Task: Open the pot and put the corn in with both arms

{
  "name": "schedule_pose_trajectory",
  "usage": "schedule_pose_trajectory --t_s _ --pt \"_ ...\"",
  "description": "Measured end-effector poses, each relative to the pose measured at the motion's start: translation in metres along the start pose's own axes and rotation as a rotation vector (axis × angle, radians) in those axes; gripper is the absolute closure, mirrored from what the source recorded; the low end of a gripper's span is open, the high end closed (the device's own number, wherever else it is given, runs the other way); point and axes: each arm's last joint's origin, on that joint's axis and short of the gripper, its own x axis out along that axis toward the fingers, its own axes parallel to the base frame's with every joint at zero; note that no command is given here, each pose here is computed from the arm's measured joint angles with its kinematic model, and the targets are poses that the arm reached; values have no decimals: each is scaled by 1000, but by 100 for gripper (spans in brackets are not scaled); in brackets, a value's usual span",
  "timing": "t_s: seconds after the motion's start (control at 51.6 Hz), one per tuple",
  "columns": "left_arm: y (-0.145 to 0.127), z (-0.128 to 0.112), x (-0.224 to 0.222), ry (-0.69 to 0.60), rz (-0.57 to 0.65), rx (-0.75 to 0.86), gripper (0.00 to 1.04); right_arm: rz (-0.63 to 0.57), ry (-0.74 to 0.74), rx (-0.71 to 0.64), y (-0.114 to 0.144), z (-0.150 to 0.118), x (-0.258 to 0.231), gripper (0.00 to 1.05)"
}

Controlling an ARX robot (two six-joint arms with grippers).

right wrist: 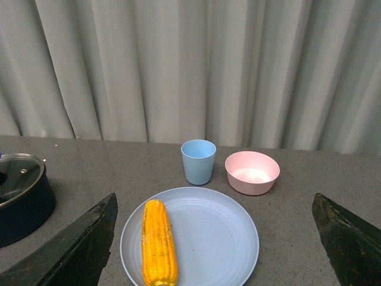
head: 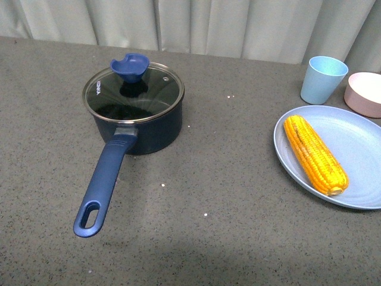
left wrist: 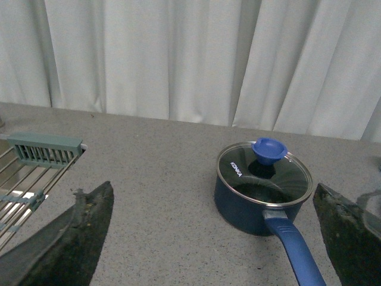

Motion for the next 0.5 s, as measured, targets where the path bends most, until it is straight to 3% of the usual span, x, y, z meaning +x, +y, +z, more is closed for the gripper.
schedule_pose_trajectory --t_s 0.504 --pt "0 0 0 0 0 0 6 0 0 0 0 0 0 9"
